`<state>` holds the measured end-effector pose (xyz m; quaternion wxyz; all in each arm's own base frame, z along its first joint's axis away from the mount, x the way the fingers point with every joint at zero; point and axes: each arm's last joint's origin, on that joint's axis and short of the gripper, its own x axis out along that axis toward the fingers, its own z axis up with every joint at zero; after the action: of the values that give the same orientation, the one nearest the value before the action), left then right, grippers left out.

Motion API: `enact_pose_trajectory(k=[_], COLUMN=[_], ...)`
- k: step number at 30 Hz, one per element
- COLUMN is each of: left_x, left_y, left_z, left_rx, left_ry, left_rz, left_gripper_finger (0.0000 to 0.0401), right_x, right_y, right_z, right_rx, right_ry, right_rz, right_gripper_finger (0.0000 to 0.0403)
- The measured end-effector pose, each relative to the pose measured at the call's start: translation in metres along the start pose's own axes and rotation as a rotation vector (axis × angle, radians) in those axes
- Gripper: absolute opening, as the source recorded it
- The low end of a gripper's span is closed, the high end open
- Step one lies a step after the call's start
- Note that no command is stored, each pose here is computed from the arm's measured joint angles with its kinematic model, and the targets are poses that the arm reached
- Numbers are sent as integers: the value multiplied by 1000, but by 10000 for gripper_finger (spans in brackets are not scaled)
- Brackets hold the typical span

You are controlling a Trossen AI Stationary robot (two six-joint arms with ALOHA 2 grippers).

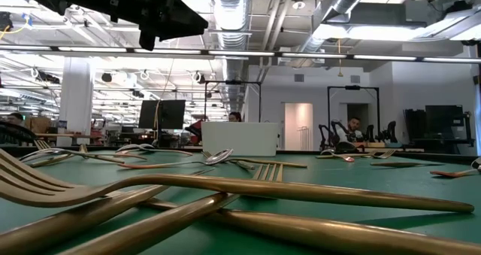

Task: Sort silverware by color (type)
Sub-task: Put the gold fork into the transparent bin, then put the gold table knife into the white bin

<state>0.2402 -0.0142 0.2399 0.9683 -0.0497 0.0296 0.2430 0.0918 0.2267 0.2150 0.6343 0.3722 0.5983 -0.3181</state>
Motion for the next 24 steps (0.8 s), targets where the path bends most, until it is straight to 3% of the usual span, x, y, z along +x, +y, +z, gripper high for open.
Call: enact_pose_trajectory(k=[5, 13, 18, 24], left_x=[0, 0, 0, 0], left_y=[0, 0, 0, 0], left_z=[0, 0, 0, 0], left_rx=[-1, -4, -4, -4], left_ry=[-1, 0, 0, 0], left_rz=[-1, 0, -1, -1], left_gripper_finger=[88, 88, 88, 88], right_x=[9, 14, 4, -7], right_y=[1, 3, 1, 2], right_z=[-4, -10, -8, -5], right_rx=[-82, -213, -219, -220], right_ry=[7, 26, 61, 3], right_rz=[-53, -40, -21, 24], right_gripper_finger=[42, 64, 105, 174])
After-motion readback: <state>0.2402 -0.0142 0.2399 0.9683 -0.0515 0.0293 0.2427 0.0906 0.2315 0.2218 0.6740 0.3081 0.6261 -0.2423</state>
